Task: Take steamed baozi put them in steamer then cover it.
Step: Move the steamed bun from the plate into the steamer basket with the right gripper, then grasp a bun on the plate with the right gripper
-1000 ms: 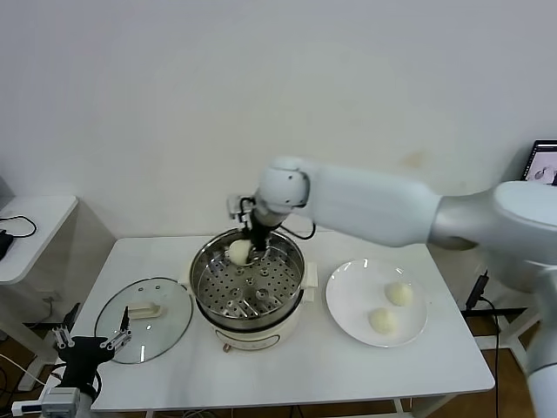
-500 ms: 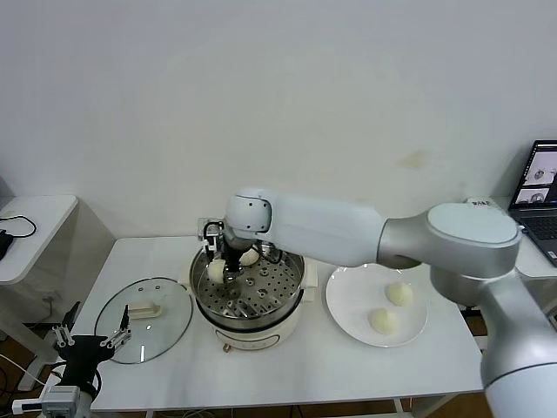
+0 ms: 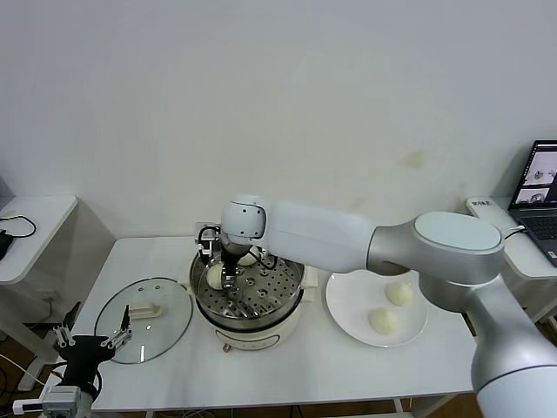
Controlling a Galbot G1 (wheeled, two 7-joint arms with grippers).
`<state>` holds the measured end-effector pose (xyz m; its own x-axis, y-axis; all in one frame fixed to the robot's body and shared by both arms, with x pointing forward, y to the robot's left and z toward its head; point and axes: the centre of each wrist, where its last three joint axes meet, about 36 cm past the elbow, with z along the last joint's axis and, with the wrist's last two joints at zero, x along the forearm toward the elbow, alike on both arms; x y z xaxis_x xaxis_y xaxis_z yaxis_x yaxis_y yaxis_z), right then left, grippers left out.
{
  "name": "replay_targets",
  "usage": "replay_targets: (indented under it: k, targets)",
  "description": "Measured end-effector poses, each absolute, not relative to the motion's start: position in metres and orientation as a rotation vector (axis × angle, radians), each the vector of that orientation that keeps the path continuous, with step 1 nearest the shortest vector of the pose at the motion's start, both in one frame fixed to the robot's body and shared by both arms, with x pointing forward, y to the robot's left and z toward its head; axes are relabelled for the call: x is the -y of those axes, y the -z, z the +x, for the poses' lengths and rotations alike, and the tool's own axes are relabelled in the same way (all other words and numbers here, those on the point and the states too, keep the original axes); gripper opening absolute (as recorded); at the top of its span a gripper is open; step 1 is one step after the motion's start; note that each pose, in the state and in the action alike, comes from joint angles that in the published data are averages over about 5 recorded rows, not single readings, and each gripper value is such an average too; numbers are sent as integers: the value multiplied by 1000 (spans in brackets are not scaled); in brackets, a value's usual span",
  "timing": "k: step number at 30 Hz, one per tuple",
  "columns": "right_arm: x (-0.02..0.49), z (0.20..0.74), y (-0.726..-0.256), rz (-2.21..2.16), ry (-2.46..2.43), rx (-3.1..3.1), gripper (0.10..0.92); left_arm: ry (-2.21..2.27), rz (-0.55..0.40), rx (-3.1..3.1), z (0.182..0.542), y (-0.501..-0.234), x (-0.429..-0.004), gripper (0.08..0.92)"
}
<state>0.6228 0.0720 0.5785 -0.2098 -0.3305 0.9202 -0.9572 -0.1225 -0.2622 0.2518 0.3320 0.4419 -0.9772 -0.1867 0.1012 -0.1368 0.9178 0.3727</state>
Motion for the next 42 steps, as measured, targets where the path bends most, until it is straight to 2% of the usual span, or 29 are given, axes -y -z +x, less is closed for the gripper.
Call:
replay_targets:
  k: [4, 11, 17, 23, 33, 42]
  targets:
    - [-61, 624, -595, 1465, -1361, 1535, 816, 561, 247, 2944, 252, -443, -332, 823]
    - [-20, 625, -637, 1474, -1438, 1475, 823, 568, 237, 2950, 254, -446, -331, 823]
    - [43, 621, -668, 1456, -1504, 1414, 823, 571, 223, 2950, 256, -444, -330, 823]
    - [119, 609, -679, 1429, -1533, 1373, 823, 575, 203, 2950, 257, -443, -326, 823]
    - [238, 586, -647, 1334, -1530, 1346, 822, 577, 177, 2944, 257, -438, -317, 823]
    - [290, 570, -587, 1300, -1505, 1313, 823, 593, 166, 2937, 254, -441, -310, 823]
